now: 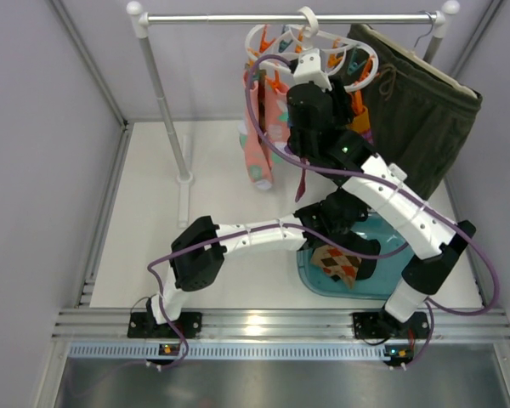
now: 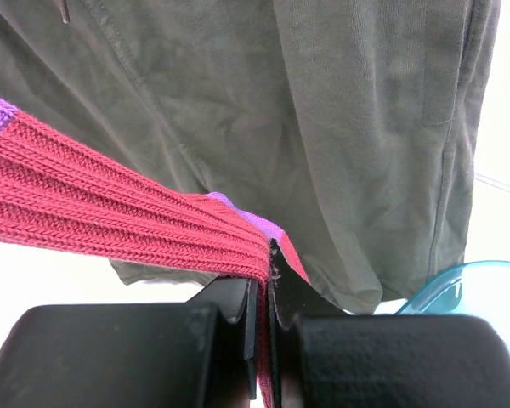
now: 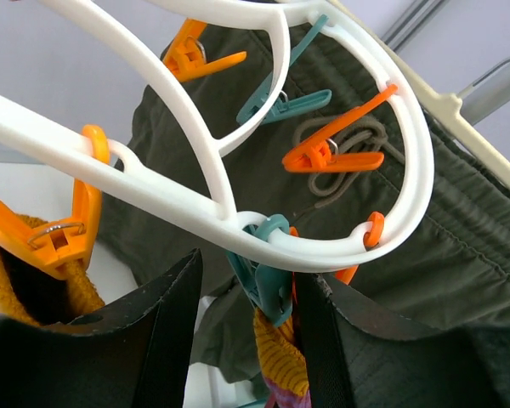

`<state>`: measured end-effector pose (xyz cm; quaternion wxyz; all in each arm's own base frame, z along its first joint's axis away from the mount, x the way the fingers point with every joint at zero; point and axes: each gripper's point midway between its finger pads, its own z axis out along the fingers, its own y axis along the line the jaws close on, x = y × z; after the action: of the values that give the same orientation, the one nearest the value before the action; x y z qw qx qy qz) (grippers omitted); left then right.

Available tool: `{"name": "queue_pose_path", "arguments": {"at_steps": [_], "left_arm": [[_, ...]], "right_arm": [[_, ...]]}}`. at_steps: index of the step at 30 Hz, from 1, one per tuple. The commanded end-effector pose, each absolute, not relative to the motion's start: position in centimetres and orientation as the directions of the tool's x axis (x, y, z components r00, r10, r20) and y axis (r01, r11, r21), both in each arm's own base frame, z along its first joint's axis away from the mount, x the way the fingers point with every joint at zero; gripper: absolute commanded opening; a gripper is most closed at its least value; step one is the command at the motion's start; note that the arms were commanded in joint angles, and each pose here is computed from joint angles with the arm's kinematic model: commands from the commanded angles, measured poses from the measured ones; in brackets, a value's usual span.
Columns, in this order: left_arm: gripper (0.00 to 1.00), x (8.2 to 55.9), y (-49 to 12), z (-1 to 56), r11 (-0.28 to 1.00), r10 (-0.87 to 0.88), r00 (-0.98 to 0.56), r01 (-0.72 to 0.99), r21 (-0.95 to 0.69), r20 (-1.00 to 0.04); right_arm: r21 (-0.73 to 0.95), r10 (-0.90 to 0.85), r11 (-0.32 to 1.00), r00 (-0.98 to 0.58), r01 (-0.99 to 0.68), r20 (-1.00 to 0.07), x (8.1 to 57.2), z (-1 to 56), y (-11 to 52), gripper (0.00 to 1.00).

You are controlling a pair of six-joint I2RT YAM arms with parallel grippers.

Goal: Remove the socks clipped to the hanger

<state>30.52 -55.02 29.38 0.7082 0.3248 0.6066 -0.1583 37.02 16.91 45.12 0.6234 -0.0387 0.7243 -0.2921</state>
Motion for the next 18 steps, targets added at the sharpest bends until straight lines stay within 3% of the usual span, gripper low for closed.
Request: {"name": "queue_pose_path", "arguments": {"at_steps": [1,6,18], "left_arm": [[0.00,29.9,-55.2,32.4,0.731,0.082,0.230,0.647,0.215,-0.970],[0.00,30.5,-54.8,32.4,0.728,0.061,0.213,0.659,0.189,-0.975],[0.00,31.7,-53.7,31.2,0.735,0.055,0.169,0.660,0.154,-0.984]], "right_arm": [[-0.414,-0.374,0.824,-0.177,0.387,-0.910,37.2,46.8,16.0,0.45],[-0.430,-0.390,0.805,-0.183,0.408,-0.903,37.6,46.9,15.4,0.43],[-0.438,-0.397,0.816,-0.186,0.376,-0.899,37.8,46.1,15.8,0.05]]}}
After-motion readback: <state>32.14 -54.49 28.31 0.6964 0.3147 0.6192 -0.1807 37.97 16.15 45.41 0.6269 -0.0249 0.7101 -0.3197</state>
